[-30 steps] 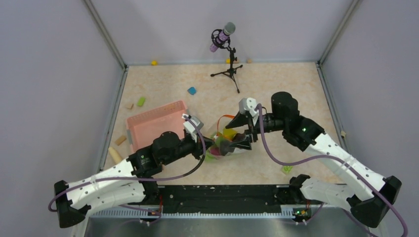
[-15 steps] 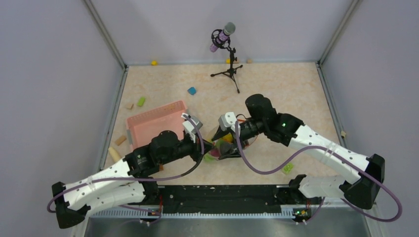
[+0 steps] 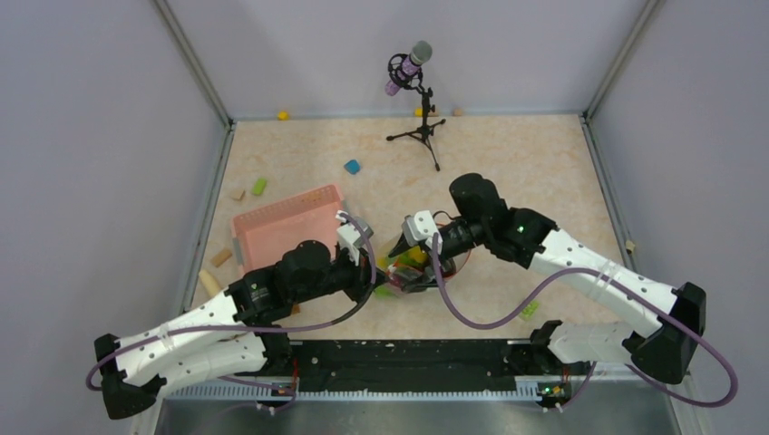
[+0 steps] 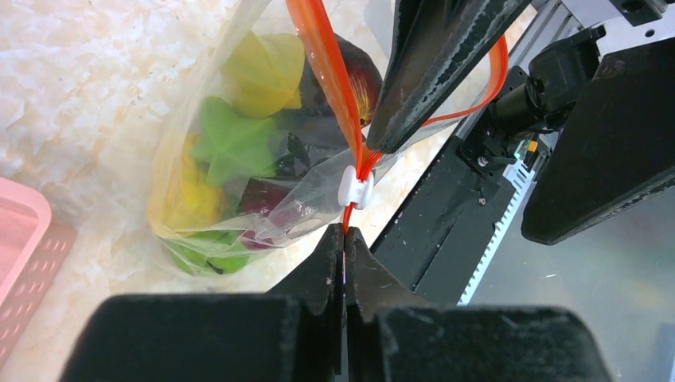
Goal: Place the food in the zip-top bag and seal the zipper
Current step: Adjust the zipper food storage bag at the center of the board, then zip the zipper food storage bag at the center of the board.
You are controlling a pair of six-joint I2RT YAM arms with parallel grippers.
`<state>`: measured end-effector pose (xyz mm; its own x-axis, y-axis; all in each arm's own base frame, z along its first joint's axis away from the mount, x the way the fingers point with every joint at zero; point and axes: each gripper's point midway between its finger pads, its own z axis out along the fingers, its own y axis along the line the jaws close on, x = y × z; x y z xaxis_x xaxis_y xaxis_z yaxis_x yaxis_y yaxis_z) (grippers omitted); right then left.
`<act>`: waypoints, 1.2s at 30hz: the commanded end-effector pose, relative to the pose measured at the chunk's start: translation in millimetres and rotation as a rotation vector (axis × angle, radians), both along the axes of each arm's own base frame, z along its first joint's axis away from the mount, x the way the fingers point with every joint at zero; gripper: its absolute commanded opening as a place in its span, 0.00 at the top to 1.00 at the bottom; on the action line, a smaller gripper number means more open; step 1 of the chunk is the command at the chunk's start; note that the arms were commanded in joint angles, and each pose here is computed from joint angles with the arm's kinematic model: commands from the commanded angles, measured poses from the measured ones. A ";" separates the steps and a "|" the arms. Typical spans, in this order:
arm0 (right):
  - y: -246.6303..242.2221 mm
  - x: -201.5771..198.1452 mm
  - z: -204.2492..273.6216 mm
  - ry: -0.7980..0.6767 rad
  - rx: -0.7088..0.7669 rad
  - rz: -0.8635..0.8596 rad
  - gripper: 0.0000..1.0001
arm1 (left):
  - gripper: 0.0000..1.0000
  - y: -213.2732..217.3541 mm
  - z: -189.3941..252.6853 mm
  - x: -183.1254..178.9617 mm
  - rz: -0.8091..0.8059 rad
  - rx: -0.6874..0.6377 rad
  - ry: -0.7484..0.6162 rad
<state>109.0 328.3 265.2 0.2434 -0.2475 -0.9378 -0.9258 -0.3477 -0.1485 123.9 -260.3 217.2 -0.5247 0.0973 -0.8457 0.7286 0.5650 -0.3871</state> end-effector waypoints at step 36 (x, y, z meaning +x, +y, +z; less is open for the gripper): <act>24.3 13.9 -13.7 0.006 -0.096 -0.022 0.47 | 1.00 -3.8 34.3 -10.7 -0.108 -0.014 -0.067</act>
<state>125.2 343.4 231.1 0.1836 -0.3875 -0.9034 -0.9487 -0.3106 -0.0595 111.7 -257.3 231.8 -0.4862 0.1703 -0.8571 0.7888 0.5077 -0.3466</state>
